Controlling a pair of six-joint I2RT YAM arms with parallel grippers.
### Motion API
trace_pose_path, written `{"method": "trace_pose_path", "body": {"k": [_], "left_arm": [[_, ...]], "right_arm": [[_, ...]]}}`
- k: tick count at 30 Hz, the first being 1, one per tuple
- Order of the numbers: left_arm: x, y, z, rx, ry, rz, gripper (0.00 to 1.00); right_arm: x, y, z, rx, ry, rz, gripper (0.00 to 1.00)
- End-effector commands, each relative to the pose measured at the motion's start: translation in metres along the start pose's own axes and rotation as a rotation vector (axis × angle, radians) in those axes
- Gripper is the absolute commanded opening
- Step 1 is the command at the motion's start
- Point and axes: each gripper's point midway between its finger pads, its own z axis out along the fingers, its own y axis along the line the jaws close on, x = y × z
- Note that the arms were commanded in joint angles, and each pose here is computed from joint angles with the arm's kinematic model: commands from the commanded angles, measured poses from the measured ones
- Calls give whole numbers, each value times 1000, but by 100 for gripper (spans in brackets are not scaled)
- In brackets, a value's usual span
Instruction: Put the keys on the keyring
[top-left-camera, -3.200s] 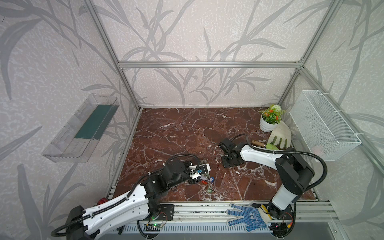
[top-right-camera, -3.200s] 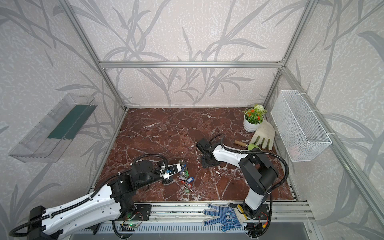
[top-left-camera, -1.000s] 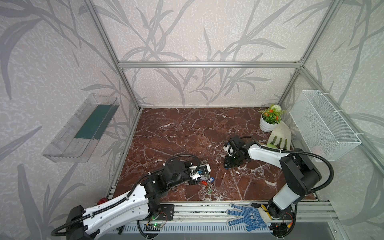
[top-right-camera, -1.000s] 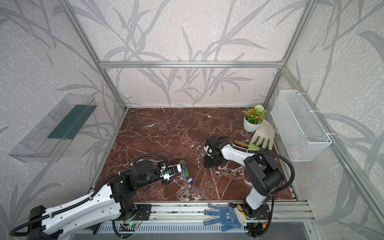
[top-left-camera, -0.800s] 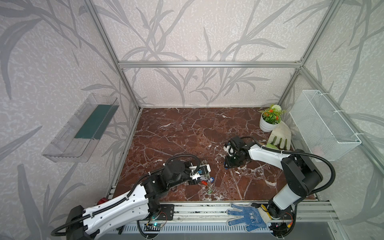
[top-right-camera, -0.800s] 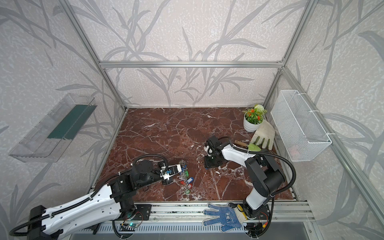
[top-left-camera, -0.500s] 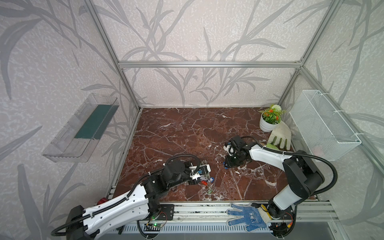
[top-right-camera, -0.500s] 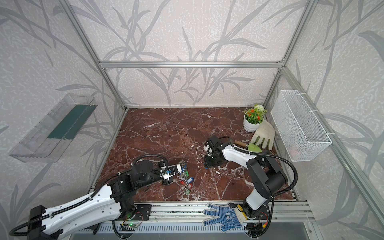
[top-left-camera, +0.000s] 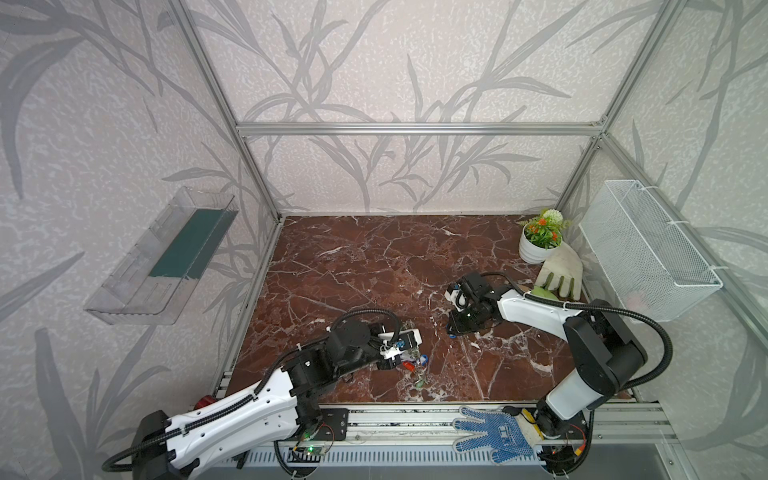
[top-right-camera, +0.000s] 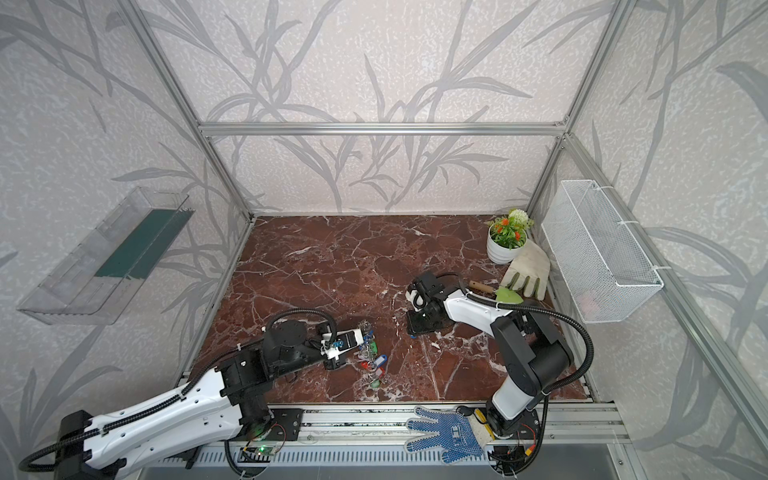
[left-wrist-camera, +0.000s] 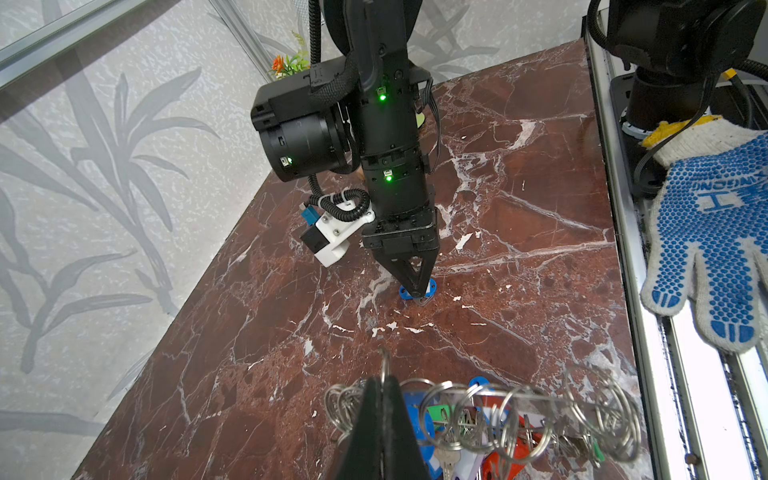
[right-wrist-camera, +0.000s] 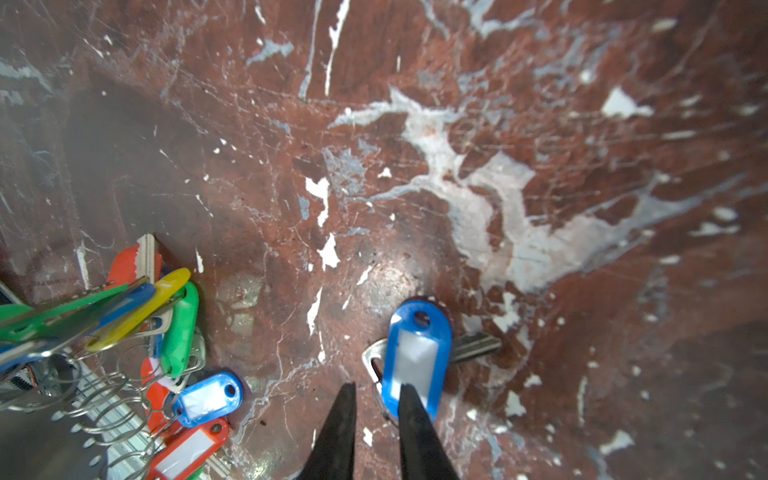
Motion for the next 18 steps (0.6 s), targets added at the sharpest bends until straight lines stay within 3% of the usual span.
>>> {"method": "trace_pose_path", "body": {"k": [1,11,18], "left_arm": [[-29,10,-6,-26,-90,2,0],[-29,10,-6,-25,-93,3,0],[-29,10,-6,-26,-91,3,0]], "right_arm": [[6,0,3,-5,19,-5,19],[7,-5,2,35,20,-12,4],[5,-4,-3,48,3,-25,0]]}}
